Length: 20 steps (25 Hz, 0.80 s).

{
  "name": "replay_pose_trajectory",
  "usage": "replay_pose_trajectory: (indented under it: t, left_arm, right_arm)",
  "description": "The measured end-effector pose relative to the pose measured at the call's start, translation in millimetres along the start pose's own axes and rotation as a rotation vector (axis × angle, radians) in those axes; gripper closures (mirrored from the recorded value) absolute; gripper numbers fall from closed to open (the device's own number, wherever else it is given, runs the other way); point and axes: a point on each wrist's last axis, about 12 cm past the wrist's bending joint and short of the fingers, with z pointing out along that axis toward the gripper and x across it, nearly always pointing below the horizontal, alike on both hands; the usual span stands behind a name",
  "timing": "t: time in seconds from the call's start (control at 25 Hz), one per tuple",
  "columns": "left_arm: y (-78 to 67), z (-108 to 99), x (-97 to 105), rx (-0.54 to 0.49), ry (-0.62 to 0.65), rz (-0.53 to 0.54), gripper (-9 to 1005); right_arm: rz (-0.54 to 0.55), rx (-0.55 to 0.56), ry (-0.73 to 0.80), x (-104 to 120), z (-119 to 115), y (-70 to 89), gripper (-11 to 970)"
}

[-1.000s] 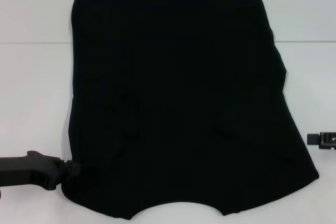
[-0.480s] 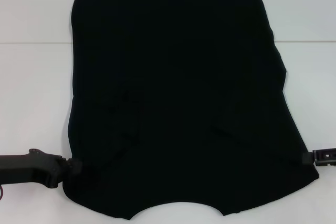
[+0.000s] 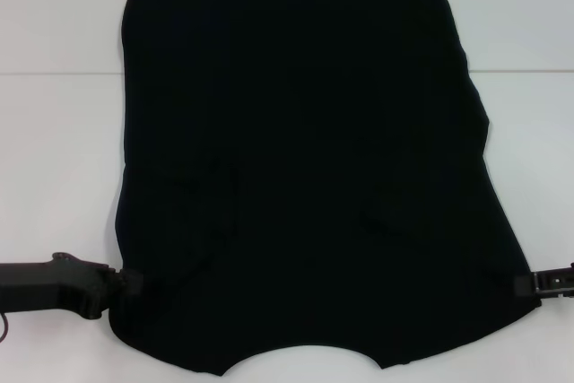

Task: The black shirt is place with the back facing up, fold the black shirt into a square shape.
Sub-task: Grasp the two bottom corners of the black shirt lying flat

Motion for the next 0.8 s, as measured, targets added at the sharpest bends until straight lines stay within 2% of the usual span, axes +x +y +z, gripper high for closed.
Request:
replay_pose_trajectory:
  t: [0.44,0.8]
  left_arm:
    - [1.5,0,-1,-0.011,0.000,0.003,939]
    - [3.0,0,-1,-0.024,-0.002,0.002,935]
  right_arm:
    - [-0.025,-0.035,0.010,-7,10,12.0,292]
    - [-0.033,-0.028,0.005,-9,11,12.1,379]
